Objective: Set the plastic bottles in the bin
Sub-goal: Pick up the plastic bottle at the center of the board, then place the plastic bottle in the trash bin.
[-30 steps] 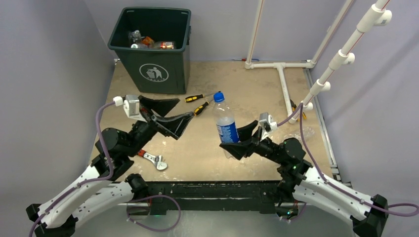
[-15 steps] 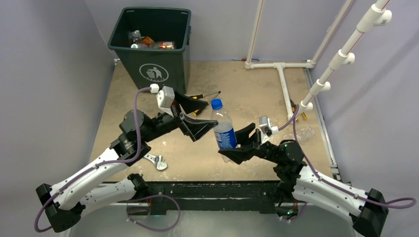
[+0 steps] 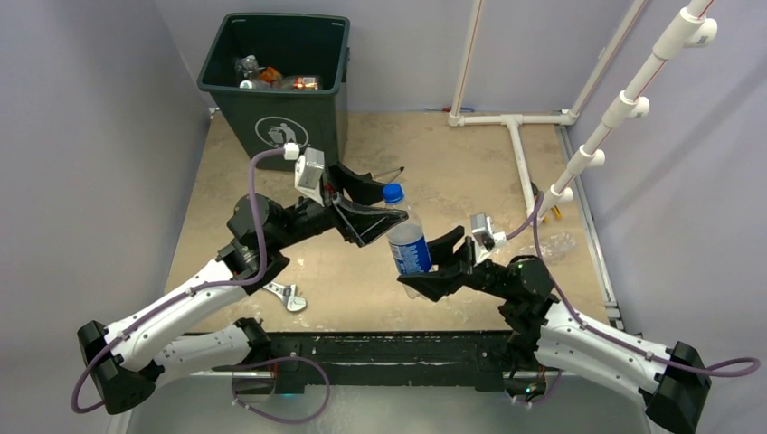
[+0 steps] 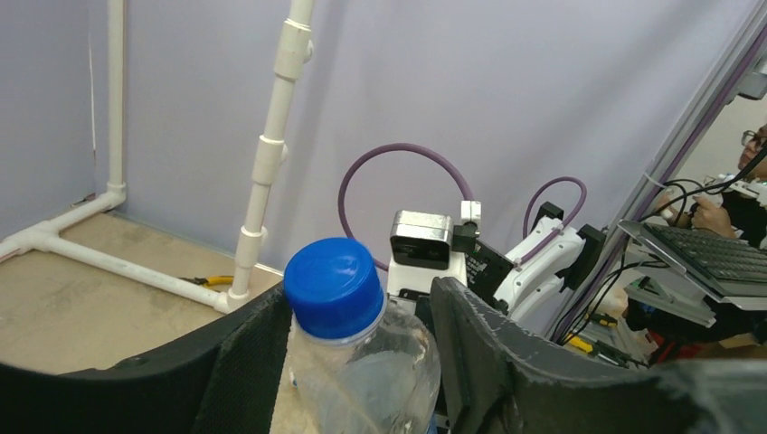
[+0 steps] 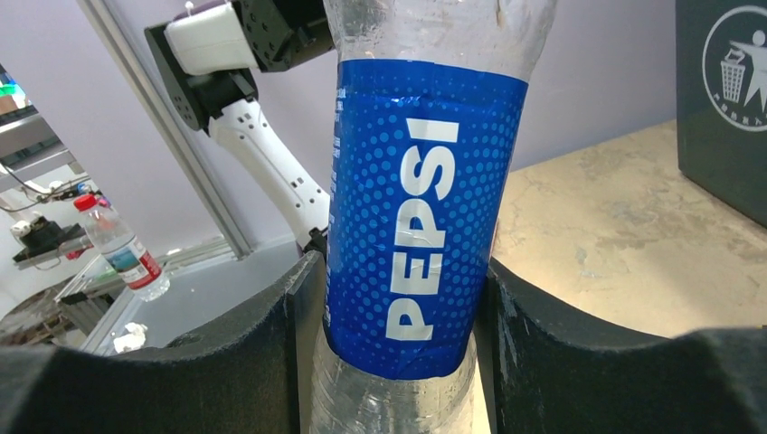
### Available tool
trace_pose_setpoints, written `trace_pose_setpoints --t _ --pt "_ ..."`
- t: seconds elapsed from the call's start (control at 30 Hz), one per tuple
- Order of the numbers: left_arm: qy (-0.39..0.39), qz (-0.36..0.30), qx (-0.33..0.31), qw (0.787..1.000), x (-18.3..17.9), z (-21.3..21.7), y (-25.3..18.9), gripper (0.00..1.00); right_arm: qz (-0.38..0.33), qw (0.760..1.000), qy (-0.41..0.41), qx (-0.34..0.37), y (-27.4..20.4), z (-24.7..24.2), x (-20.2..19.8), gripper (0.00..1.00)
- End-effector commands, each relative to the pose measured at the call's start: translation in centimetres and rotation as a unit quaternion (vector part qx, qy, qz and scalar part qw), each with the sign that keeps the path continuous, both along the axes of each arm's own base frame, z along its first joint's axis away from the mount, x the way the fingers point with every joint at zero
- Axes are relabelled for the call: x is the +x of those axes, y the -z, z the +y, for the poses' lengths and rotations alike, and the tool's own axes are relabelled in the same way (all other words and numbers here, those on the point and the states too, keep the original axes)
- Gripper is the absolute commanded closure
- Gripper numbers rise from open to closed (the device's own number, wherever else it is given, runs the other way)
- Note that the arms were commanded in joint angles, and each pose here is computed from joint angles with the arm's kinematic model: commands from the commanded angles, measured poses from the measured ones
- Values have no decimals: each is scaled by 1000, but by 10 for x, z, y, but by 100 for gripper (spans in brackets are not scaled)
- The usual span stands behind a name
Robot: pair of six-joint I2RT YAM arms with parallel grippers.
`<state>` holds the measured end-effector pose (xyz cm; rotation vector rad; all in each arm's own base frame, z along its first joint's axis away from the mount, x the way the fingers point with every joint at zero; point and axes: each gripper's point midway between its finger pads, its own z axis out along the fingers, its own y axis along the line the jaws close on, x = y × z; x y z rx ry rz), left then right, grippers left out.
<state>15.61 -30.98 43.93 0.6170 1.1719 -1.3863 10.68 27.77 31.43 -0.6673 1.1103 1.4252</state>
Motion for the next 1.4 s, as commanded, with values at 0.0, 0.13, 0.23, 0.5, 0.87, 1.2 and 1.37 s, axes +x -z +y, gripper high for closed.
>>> trace_pose_setpoints --t 0.0,0.13,0.23,0.5,0.87,1.2,1.37 --pt "36 -23 -43 998 -15 1 -34 49 -19 1000 -9 7 -5 3 -4 71" --pt "38 -21 -42 998 -15 0 -35 56 -20 1000 -10 2 -4 4 -4 71" --pt "40 -25 -46 998 -16 0 -40 63 -19 1000 -8 -8 0 7 -2 71" --pt "34 -25 -45 998 -15 1 -43 100 -5 1000 -9 -22 6 10 0 55" --pt "-225 -58 -63 971 38 71 -91 100 74 995 46 -42 -11 -1 17 1" --pt "-545 -146 -98 820 88 175 -168 100 116 985 114 -54 1 -27 27 1" --pt "-630 -204 -67 747 124 172 -205 100 130 979 141 -64 12 -33 35 1"
